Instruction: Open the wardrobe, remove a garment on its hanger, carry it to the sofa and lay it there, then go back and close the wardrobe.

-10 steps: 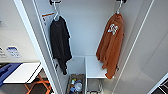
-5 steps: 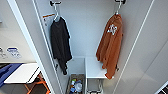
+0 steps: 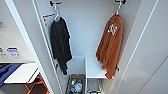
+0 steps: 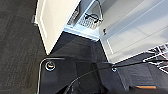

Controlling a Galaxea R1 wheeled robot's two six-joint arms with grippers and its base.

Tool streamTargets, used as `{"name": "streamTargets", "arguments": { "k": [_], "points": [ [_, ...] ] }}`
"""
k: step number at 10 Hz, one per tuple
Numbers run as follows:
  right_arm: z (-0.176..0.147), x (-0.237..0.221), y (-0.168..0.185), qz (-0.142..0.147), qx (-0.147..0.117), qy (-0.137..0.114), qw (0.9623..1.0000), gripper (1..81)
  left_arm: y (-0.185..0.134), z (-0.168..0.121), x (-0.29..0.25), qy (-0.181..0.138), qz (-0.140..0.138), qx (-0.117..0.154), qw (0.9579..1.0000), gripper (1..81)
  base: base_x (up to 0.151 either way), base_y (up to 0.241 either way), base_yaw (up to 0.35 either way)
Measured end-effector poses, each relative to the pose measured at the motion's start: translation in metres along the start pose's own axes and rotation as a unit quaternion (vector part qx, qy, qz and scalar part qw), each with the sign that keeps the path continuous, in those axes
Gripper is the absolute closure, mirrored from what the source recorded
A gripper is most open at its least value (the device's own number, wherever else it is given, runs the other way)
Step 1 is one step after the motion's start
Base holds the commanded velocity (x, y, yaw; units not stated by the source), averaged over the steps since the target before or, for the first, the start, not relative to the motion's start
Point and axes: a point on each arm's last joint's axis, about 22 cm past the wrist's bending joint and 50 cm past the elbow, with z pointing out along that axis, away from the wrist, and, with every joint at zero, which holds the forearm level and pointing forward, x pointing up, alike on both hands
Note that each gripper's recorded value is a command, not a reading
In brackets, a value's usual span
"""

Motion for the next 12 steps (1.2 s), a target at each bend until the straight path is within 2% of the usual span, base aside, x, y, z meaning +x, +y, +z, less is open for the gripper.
{"name": "streamTargets", "arguments": {
  "k": [1, 4, 6, 8, 9, 10, 12],
  "points": [
    [0.018, -0.029, -0.001, 0.010, -0.008, -0.015, 0.9998, 1.0, -0.006, 0.016, -0.010, -0.005, -0.006, 0.017, 0.9998, 1.0, 0.000, 0.000, 0.000],
    [0.064, -0.103, -0.017, 0.019, -0.026, -0.043, 0.9985, 1.0, 0.010, 0.061, -0.056, -0.045, -0.019, 0.042, 0.9979, 1.0, 0.000, 0.000, 0.000],
    [0.079, -0.161, -0.022, 0.007, -0.044, -0.071, 0.9965, 1.0, 0.010, 0.077, -0.079, -0.078, -0.011, 0.066, 0.9948, 1.0, 0.000, 0.000, 0.000],
    [0.088, -0.178, -0.017, -0.012, -0.069, -0.075, 0.9947, 1.0, 0.023, 0.098, -0.094, -0.102, -0.007, 0.077, 0.9918, 1.0, 0.000, 0.000, 0.000],
    [0.095, -0.184, -0.026, -0.023, -0.072, -0.076, 0.9942, 1.0, 0.027, 0.107, -0.095, -0.109, -0.002, 0.083, 0.9906, 1.0, 0.000, 0.000, 0.000],
    [0.104, -0.197, -0.046, -0.038, -0.064, -0.080, 0.9940, 1.0, 0.029, 0.119, -0.089, -0.111, 0.003, 0.089, 0.9899, 1.0, 0.000, 0.000, 0.000],
    [0.108, -0.248, -0.075, -0.065, -0.045, -0.107, 0.9911, 1.0, 0.035, 0.144, -0.058, -0.095, 0.011, 0.088, 0.9915, 1.0, 0.000, 0.000, 0.000]
  ]
}}
